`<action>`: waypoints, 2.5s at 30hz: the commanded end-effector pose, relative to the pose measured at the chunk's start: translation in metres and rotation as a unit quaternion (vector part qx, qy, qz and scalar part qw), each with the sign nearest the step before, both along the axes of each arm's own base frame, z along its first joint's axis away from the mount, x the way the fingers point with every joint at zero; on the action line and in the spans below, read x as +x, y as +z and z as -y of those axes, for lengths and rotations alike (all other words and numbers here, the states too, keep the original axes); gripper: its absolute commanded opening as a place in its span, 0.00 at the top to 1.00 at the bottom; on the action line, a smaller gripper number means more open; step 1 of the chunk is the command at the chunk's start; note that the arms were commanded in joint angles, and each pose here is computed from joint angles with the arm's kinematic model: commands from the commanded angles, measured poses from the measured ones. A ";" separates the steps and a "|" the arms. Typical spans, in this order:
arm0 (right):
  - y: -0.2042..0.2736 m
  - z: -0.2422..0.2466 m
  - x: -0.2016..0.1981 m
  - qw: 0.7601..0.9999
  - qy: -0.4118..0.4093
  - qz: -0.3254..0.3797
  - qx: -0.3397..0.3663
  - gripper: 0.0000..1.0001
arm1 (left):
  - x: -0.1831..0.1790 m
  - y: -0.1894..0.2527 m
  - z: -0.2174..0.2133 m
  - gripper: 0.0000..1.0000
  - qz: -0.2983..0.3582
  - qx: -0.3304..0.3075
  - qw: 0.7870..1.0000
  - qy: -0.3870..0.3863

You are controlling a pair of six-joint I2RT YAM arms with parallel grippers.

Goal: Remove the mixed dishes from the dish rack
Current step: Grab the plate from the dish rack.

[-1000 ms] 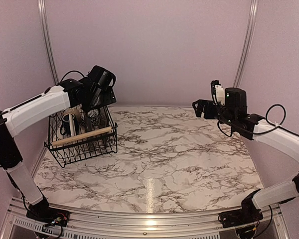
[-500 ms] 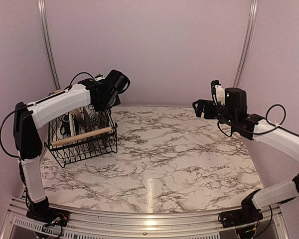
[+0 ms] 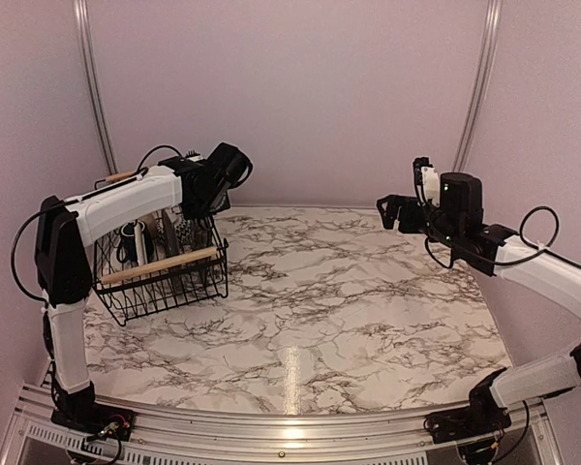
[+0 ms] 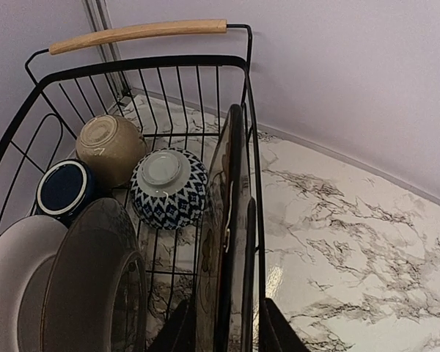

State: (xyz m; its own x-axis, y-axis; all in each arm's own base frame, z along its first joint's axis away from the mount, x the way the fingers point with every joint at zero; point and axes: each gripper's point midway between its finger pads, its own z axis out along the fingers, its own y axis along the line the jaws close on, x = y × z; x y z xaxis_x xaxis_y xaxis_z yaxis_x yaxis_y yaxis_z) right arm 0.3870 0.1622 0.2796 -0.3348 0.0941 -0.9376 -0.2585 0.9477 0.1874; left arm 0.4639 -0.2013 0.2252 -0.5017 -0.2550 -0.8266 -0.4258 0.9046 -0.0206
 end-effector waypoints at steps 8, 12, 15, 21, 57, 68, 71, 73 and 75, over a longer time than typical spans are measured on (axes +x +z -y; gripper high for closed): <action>0.001 0.000 -0.004 1.000 -0.001 0.005 -0.001 0.02 | 0.003 0.001 -0.003 0.80 -0.019 0.031 0.999 -0.002; 0.004 0.001 -0.004 1.000 -0.003 0.009 -0.002 0.01 | 0.003 0.002 -0.004 0.86 -0.021 0.032 0.999 -0.002; 0.006 0.002 -0.004 1.000 -0.006 0.011 -0.002 0.02 | 0.003 0.000 -0.004 0.75 -0.024 0.032 0.999 0.000; 0.014 0.004 -0.005 1.000 -0.009 0.027 0.004 0.02 | 0.006 -0.009 -0.007 0.73 -0.036 0.029 0.999 0.000; 0.018 0.001 -0.001 1.000 -0.007 0.028 0.007 0.02 | -0.019 0.099 -0.029 1.00 0.085 -0.014 0.996 -0.017; 0.013 -0.001 0.001 1.000 -0.004 0.021 0.001 0.02 | -0.026 0.154 -0.019 1.00 0.186 -0.071 0.976 -0.088; 0.011 -0.003 0.003 1.000 -0.001 0.019 0.004 0.01 | -0.030 0.172 -0.021 1.00 0.207 -0.077 0.971 -0.090; 0.011 -0.004 0.003 1.000 0.001 0.019 0.006 0.01 | -0.032 0.182 -0.023 1.00 0.220 -0.080 0.968 -0.093; 0.009 -0.006 0.004 1.000 0.004 0.016 0.006 0.01 | -0.034 0.196 -0.024 1.00 0.237 -0.088 0.963 -0.094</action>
State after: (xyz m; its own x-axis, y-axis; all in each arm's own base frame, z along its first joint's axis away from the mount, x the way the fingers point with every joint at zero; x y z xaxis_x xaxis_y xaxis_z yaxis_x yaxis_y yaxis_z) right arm 0.3882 0.1588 0.2752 -0.3281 0.0953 -0.9398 -0.2403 0.9537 0.1806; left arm 0.4344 -0.1906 0.3092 -0.4212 -0.2106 -0.8822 -0.1999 0.9703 -0.1362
